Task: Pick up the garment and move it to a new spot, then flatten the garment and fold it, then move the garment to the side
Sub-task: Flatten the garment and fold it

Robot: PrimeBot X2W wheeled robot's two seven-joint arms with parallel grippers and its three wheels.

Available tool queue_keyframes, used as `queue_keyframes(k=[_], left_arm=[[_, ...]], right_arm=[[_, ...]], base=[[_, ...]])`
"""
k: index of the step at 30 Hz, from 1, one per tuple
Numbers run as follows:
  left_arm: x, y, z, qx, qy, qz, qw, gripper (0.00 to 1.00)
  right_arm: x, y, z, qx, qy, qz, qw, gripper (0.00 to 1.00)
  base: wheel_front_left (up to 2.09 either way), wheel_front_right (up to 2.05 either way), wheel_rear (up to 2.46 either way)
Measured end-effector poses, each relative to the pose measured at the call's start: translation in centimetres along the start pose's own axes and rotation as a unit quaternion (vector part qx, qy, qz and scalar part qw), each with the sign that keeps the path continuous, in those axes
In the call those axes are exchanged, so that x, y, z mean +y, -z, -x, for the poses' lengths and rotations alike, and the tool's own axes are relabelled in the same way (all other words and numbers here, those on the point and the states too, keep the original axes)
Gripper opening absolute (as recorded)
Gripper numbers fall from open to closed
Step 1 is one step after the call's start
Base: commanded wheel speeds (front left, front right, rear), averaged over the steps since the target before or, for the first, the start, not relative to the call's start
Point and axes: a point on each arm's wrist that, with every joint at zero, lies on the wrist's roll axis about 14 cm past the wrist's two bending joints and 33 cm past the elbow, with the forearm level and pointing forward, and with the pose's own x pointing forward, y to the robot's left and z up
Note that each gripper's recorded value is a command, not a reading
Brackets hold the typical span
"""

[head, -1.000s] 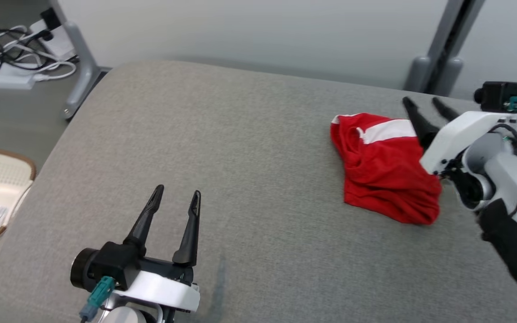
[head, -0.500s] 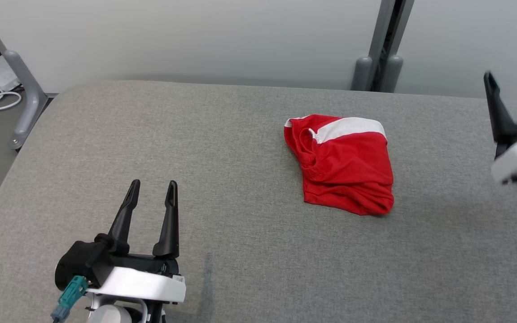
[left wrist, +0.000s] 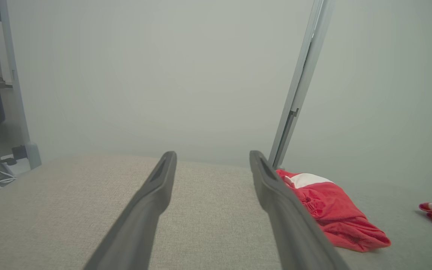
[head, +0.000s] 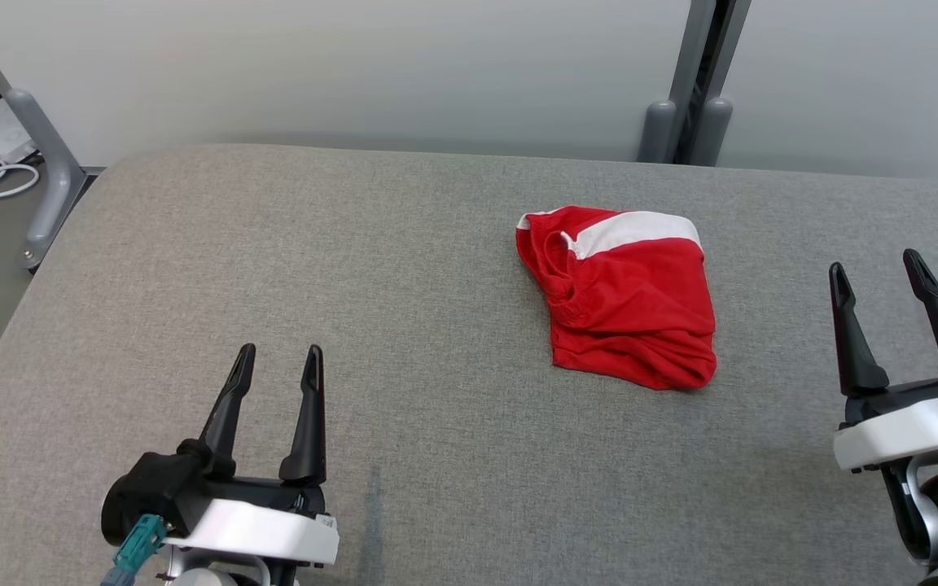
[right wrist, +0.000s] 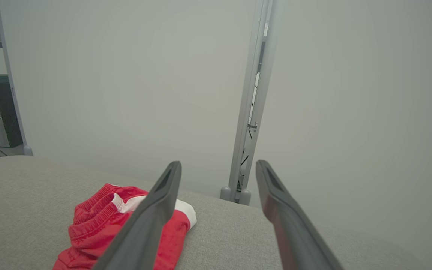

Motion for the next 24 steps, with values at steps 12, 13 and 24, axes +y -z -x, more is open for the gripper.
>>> queue_keyframes(k=[12,13,24], left_arm=[[0.0,0.7,0.3,0.011,0.004,-0.008,1.0,1.0],[-0.1,0.8,0.4,0.014,0.005,-0.008,1.0,1.0],[0.6,2.1,-0.5,0.034,0.0,-0.015,0.999,1.0]], right_arm=[[0.6,1.8,-0.2,0.023,-0.009,-0.002,1.0,0.0],[0.7,2.3,-0.3,0.03,-0.013,-0.002,0.999,0.0],[5.6,8.2,-3.7,0.105,-0.116,-0.008,0.988,0.0]], base=[[0.0,0.0,0.0],[0.0,0.0,0.0],[0.0,0.0,0.0]])
